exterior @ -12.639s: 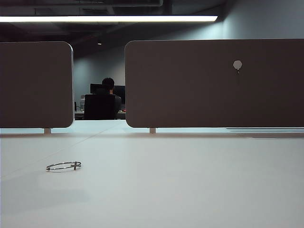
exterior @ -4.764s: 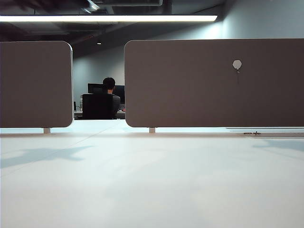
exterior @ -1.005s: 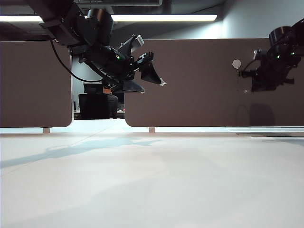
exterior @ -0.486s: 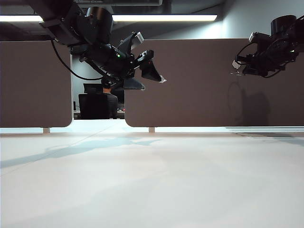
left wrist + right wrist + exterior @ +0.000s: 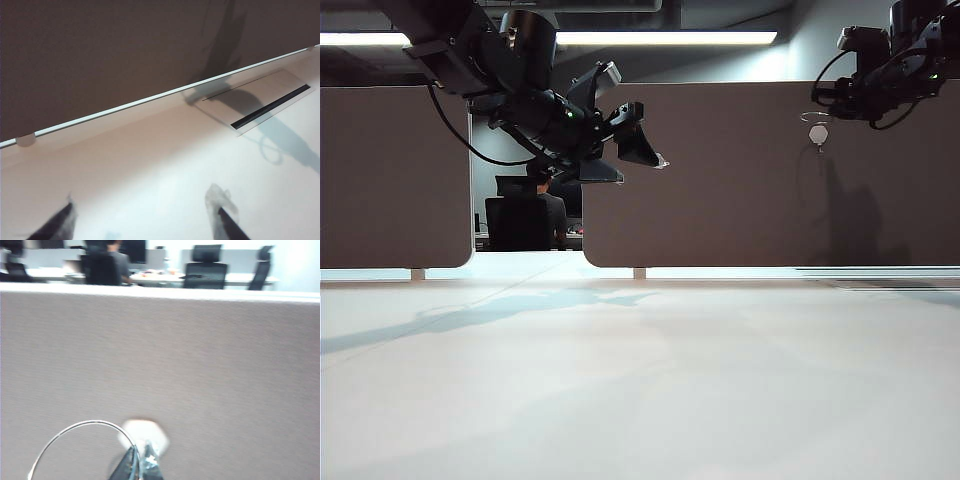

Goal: Hang the earring on the hook.

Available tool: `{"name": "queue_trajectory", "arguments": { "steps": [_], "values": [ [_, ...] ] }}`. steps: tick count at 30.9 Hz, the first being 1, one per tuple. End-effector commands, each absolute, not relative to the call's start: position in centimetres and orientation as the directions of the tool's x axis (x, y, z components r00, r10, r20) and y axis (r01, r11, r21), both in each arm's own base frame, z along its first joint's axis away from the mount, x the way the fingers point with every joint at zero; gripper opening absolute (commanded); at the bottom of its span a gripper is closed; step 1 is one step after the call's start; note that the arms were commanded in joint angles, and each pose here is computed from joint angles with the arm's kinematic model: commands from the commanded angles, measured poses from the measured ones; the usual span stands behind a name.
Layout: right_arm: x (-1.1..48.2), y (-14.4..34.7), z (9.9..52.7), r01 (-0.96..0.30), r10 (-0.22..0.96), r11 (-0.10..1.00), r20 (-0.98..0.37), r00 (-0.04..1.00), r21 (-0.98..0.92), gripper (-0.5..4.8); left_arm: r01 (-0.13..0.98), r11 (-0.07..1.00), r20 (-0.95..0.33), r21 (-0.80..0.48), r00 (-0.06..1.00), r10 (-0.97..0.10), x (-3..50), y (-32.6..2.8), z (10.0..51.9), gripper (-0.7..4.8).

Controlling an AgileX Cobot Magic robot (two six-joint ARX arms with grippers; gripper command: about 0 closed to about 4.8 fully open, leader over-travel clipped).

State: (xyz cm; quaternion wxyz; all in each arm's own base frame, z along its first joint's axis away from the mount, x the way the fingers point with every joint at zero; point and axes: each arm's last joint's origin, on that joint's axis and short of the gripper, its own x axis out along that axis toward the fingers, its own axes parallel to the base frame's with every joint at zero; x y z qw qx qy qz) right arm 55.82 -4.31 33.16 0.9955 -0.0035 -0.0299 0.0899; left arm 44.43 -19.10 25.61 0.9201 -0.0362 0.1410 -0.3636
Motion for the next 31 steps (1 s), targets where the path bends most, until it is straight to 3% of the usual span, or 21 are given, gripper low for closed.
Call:
{"name": "queue_trajectory", "arguments": {
  "steps": [1,7,31],
  "values": [
    [55.9,-4.7,33.4,-0.144,0.147,0.989,0.098,0.984,-0.037,-0.08,0.664,0.731,-0.212,-0.157,0.700,-0.682,44.4,-19.1,26.1,3.50],
    [56.1,-4.8,33.4,-0.137,0.148,0.987,0.165,0.975,-0.079,-0.09,0.664,0.731,-0.211,-0.156,0.701,-0.681,44.4,-19.1,26.1,3.50],
    [58.6,-5.6,26.2,-0.124,0.126,0.991,0.056,0.990,-0.052,-0.08,0.655,0.747,-0.215,-0.111,0.718,-0.662,44.5,-19.1,26.0,3.50]
  ]
}}
